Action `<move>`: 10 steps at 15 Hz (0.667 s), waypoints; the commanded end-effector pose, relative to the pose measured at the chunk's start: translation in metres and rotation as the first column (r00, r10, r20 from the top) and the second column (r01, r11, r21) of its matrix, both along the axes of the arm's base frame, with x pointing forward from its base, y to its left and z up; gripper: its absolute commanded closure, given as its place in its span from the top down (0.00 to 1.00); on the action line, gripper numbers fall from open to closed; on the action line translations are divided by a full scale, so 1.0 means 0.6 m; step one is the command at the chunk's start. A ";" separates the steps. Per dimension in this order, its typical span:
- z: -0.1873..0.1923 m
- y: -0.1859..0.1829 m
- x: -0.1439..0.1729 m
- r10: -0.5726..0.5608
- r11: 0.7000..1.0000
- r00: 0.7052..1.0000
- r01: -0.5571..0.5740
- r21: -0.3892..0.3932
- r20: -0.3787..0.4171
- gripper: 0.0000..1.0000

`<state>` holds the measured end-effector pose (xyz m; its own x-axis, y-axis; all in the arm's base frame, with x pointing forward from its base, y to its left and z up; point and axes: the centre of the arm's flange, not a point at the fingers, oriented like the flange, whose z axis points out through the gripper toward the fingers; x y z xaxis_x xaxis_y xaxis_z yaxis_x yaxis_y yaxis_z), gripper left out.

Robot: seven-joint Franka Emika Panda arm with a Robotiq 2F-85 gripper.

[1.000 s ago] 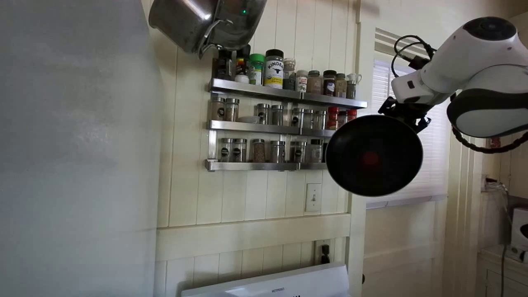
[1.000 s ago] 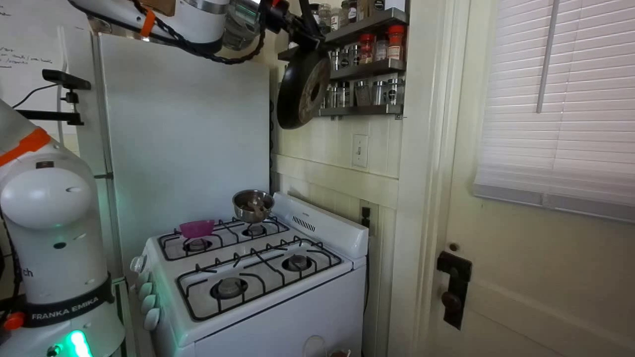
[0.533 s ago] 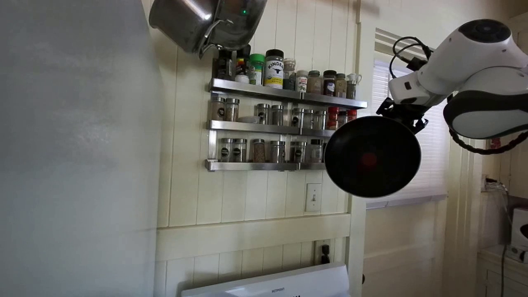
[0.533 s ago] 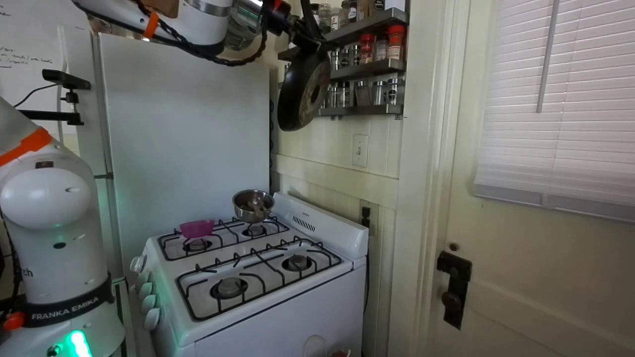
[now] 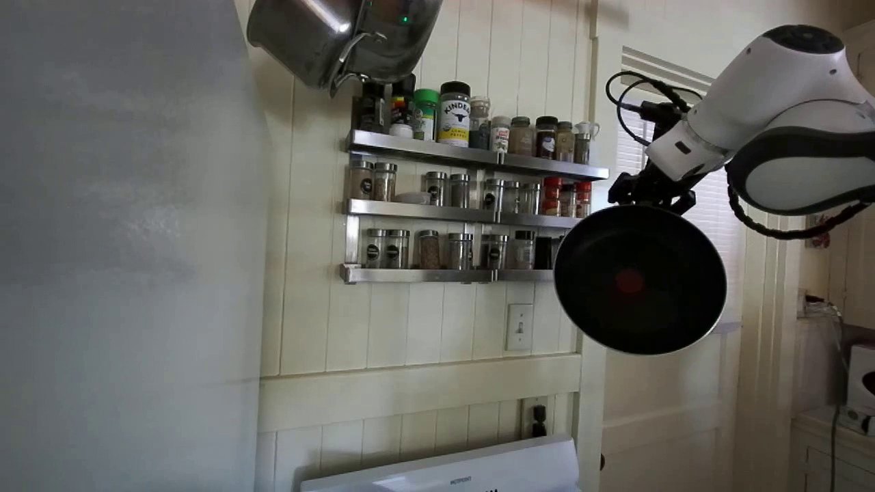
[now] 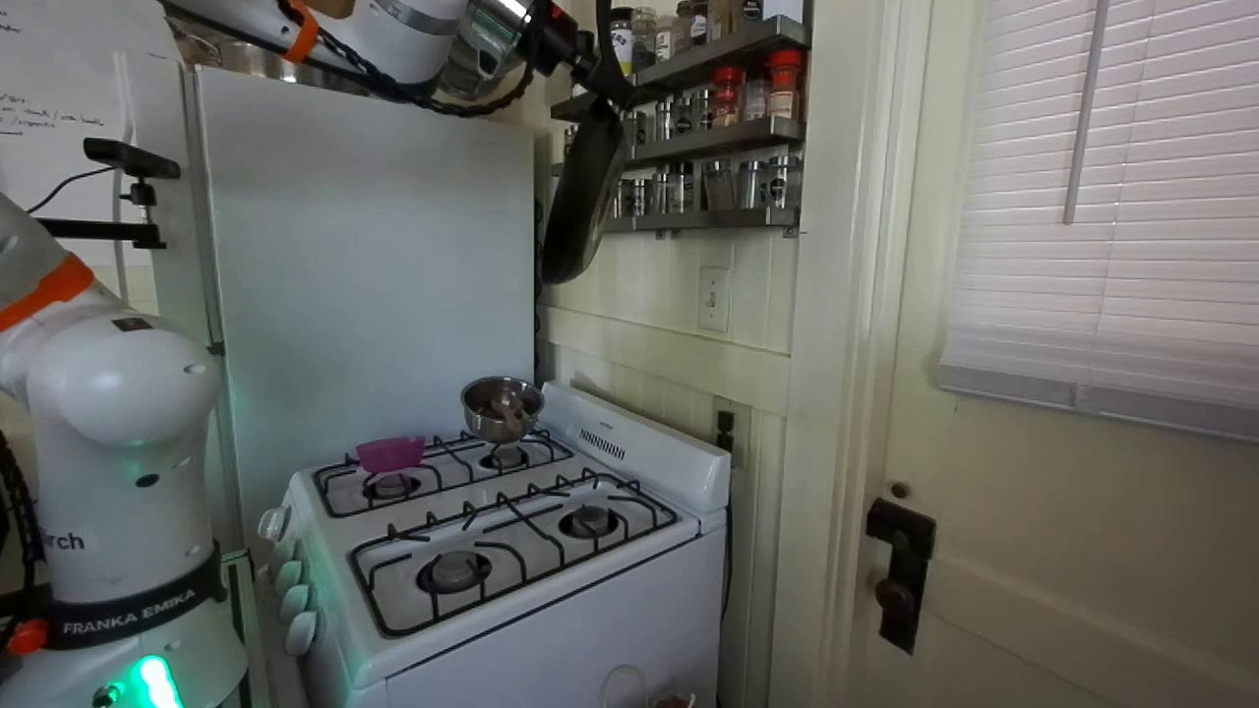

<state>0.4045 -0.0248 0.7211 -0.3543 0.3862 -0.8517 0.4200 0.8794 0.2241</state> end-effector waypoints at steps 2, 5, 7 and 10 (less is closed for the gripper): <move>0.046 -0.020 -0.006 0.031 0.999 0.999 -0.030 -0.033 0.030 0.11; 0.093 -0.042 -0.020 0.013 0.999 0.997 -0.010 -0.041 0.079 0.11; 0.098 -0.036 -0.007 0.039 0.997 0.997 -0.034 -0.067 0.073 0.03; 0.110 -0.030 0.025 0.083 0.989 0.996 -0.079 -0.127 0.027 0.03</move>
